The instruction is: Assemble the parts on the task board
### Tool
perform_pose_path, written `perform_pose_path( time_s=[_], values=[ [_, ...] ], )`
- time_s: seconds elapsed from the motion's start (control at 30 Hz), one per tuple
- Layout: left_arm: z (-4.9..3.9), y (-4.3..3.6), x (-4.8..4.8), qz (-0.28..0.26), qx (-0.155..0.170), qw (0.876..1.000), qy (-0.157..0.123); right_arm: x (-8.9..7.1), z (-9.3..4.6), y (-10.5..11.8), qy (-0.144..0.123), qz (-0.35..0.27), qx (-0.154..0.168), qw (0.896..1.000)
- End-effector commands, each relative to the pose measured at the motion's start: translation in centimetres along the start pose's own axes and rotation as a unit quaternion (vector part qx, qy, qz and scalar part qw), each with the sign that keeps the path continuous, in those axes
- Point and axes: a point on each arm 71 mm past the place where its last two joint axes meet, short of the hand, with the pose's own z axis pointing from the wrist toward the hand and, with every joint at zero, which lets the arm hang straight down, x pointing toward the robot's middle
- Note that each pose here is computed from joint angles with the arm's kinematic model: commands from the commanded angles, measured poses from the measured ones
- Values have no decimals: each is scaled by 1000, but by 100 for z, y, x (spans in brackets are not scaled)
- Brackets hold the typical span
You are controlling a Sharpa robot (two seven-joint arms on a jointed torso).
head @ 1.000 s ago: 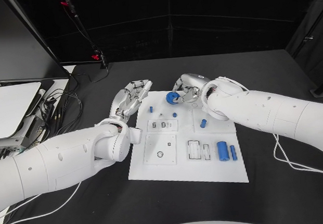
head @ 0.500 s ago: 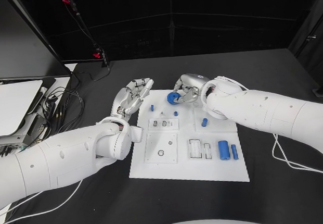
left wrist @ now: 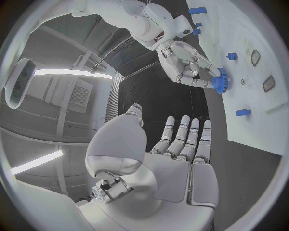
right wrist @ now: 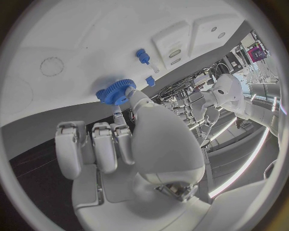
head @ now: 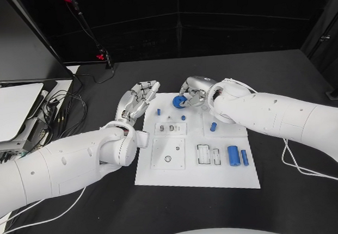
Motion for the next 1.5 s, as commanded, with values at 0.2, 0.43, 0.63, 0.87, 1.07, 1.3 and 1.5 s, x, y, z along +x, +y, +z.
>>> perform_pose_path(
  time_s=[0.2, 0.43, 0.63, 0.87, 1.07, 1.3, 1.5],
  values=[
    [-19, -200, 8, -1, 134, 991, 4, 81, 7, 3, 28, -5, 10, 1000],
    [-18, -197, 2, 0, 133, 991, 4, 109, 4, 6, 36, -5, 13, 999],
    [-16, -196, 3, 0, 133, 991, 4, 115, -1, -11, 39, -5, 18, 999],
    [-13, -194, 3, 0, 133, 991, 4, 117, -10, -25, 40, -5, 20, 999],
    [-11, -192, 2, 0, 132, 991, 3, 117, -19, -41, 40, -5, 21, 999],
    [-9, -191, 3, 0, 132, 991, 4, 123, -22, -48, 42, -6, 23, 999],
    [-9, -190, 0, 1, 132, 991, 3, 129, -22, -37, 43, -5, 22, 999]
  ],
)
